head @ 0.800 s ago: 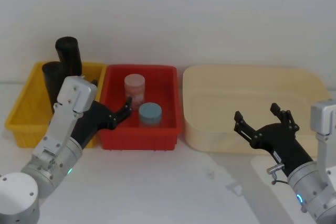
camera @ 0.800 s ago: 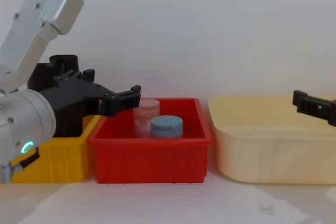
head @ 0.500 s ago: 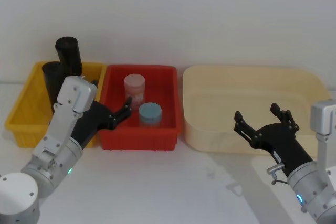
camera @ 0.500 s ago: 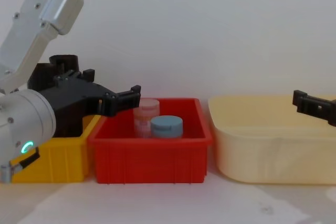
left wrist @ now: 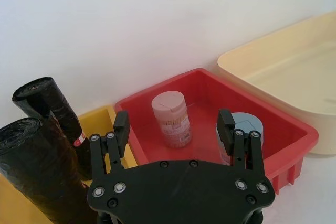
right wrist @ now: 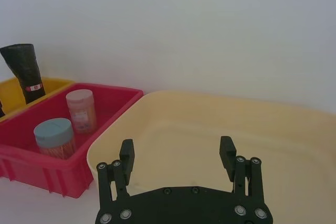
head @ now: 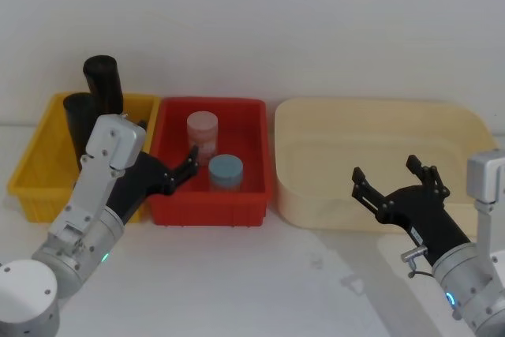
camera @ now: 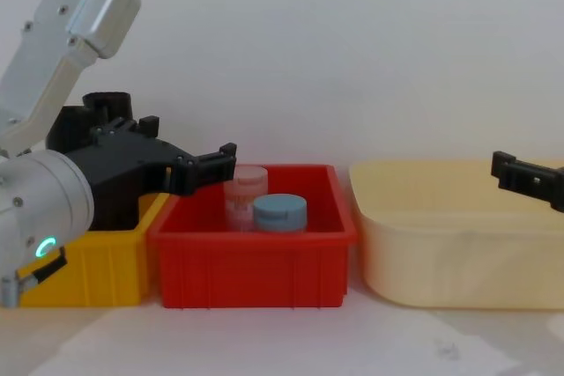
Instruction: Pick up the garbage bag with the one hand and transfer it to the other hand.
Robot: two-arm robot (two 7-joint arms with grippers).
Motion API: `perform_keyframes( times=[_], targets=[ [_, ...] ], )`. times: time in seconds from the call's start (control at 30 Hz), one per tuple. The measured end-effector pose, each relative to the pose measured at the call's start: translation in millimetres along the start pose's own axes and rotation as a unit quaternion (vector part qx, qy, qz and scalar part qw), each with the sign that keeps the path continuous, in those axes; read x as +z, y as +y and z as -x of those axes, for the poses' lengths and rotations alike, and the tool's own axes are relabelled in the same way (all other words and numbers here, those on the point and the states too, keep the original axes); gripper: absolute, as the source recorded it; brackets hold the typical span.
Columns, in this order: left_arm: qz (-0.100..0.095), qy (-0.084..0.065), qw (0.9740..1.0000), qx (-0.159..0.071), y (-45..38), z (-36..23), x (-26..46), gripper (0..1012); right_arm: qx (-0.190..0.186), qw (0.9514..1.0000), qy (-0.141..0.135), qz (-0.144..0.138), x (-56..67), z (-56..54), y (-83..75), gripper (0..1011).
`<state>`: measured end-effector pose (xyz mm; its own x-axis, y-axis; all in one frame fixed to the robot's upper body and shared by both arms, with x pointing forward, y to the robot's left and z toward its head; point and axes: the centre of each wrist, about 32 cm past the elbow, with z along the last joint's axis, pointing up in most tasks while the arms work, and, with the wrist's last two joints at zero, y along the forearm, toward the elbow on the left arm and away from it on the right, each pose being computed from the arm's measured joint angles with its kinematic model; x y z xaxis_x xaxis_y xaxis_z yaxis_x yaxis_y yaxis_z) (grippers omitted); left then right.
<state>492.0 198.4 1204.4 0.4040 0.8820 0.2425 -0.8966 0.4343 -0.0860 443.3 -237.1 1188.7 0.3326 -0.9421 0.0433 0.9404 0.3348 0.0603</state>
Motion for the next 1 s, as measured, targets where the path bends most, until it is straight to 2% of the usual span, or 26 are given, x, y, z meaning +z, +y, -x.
perform_keyframes(
  times=[1.0],
  targets=[
    [0.0,0.0,1.0,0.0,0.0,0.0,0.0,1000,0.0,1.0,0.0,0.0,0.0,0.0,0.0,1000]
  ],
)
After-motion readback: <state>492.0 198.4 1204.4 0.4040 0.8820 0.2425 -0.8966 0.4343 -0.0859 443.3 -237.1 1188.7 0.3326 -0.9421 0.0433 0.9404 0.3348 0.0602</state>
